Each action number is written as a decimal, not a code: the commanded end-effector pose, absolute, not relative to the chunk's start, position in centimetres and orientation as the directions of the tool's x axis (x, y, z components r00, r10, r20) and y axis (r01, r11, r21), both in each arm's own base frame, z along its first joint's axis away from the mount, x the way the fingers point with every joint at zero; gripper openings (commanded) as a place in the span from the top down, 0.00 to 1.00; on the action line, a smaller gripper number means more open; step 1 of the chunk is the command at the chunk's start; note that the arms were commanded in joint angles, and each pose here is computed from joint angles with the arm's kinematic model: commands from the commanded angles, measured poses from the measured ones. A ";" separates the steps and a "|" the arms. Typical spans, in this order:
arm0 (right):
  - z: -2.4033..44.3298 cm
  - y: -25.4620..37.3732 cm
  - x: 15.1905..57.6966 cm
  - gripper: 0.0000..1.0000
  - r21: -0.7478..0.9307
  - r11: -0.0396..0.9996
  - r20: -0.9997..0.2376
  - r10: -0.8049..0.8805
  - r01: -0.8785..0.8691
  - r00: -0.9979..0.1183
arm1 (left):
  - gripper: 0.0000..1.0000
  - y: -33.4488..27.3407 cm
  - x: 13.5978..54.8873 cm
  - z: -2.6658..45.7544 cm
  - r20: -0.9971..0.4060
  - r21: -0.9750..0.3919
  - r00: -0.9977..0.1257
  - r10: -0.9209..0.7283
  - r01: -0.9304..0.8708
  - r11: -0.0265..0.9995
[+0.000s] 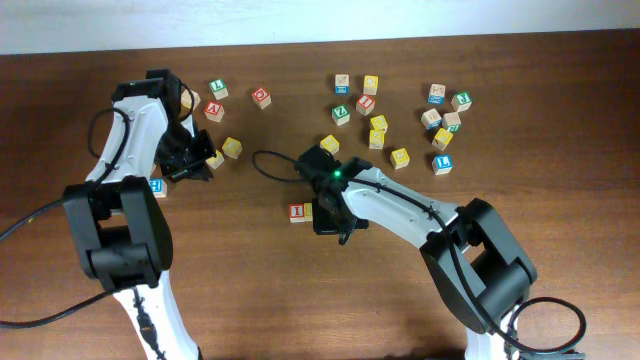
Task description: Spell out ICRA
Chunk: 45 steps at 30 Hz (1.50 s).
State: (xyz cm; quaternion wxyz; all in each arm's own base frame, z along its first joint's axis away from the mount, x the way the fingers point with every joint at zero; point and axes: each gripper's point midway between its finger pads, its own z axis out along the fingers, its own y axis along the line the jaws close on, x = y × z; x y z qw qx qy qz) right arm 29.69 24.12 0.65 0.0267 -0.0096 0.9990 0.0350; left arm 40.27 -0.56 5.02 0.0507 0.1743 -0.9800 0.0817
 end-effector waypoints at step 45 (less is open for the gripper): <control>2.0 22.0 32.2 0.96 0.269 0.962 0.051 0.033 0.045 -0.998 | 1.00 -15.9 33.2 0.9 0.275 -0.230 -0.962 0.007 -0.059 0.971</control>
